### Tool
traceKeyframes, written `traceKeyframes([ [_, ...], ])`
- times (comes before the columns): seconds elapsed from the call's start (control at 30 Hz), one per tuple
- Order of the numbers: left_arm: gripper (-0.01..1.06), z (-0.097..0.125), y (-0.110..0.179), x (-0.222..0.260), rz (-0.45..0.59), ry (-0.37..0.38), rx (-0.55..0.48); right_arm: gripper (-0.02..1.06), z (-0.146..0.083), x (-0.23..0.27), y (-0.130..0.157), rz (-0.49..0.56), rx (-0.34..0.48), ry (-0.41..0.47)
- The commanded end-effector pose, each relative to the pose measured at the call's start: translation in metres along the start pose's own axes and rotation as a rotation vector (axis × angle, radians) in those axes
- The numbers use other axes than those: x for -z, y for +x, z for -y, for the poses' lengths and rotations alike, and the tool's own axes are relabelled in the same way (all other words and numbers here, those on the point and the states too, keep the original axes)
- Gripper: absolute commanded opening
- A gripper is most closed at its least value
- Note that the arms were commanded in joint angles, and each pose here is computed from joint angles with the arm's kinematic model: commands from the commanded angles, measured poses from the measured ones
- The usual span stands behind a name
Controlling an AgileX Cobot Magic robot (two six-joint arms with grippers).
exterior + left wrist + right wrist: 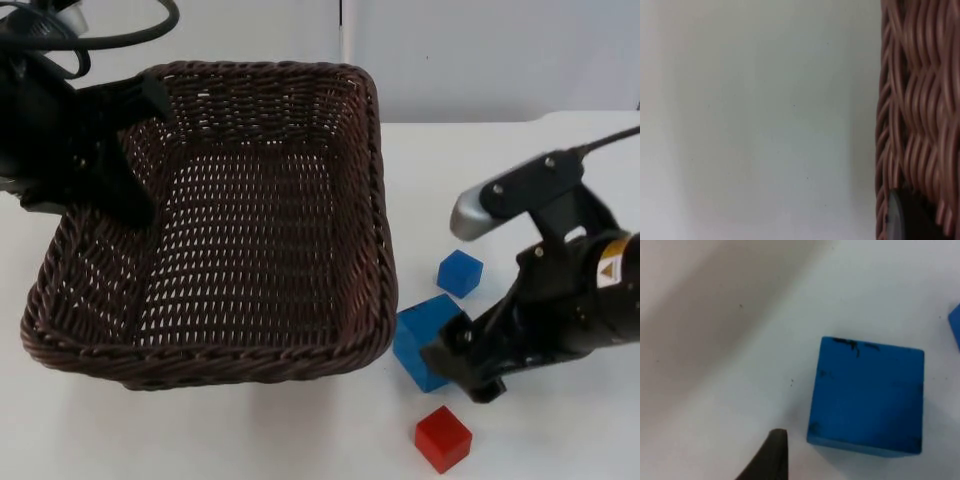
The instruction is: Pick up the basket with the left hand and place the largest block into the basket with the right hand.
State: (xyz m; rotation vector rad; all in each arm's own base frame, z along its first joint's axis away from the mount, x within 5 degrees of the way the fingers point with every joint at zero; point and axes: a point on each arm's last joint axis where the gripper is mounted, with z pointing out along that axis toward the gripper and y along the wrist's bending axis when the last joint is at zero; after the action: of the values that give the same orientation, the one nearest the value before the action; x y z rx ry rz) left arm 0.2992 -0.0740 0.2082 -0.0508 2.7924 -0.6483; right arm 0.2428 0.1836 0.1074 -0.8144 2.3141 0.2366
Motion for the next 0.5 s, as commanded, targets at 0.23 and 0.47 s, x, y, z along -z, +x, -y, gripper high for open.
traceKeyframes([
  [0.23,0.0,0.003,-0.001,0.004,0.016,0.02,0.017,1.03,-0.001,-0.016,0.005,0.048,-0.022,0.016],
  [0.47,0.0,0.003,-0.001,0.004,0.018,0.02,0.017,1.03,-0.001,-0.025,0.011,0.051,-0.077,0.021],
])
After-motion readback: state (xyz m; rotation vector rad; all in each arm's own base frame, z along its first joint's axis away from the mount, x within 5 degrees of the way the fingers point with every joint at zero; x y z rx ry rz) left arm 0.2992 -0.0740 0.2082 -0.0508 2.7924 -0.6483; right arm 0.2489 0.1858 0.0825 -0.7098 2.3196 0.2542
